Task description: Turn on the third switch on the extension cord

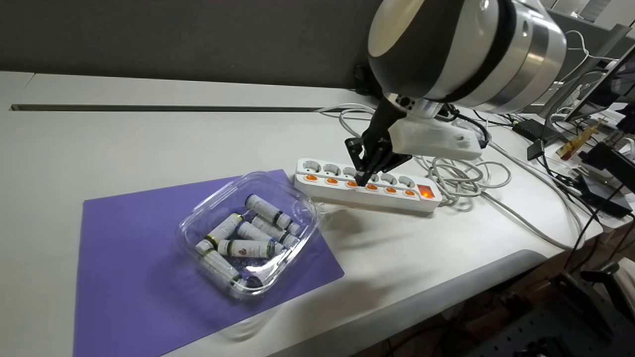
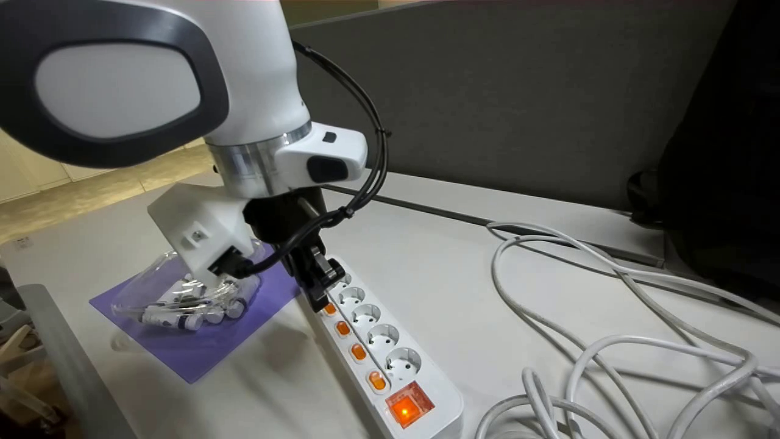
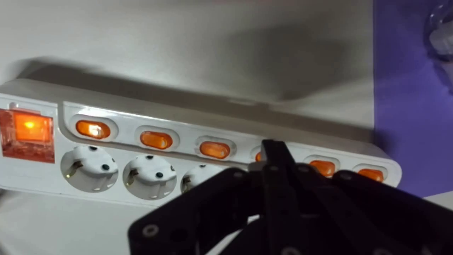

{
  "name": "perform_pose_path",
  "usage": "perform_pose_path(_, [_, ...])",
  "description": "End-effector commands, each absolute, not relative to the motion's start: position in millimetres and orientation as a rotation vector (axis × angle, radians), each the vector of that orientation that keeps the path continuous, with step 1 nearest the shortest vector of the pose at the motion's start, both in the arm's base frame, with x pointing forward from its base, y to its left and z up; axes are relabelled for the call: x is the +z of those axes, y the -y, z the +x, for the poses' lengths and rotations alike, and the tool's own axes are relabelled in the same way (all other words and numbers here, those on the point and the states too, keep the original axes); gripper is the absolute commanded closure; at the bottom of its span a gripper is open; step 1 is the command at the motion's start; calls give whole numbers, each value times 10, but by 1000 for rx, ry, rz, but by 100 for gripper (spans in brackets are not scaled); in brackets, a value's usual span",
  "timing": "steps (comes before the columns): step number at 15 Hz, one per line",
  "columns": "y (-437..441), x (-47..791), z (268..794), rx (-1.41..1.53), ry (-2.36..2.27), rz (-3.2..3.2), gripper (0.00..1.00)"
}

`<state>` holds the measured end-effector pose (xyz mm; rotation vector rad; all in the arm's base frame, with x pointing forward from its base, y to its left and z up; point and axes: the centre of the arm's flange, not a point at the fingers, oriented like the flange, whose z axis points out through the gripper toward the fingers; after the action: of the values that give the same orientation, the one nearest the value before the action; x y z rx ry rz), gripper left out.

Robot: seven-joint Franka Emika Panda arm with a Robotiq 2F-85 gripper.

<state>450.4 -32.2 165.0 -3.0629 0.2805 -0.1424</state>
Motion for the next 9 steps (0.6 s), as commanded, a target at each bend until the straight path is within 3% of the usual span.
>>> perform_pose_path(1, [314,1598,4600,-151,-319,-3049,100])
perform_pose_path(9, [310,1477,4641,-149,-322,-3045,100])
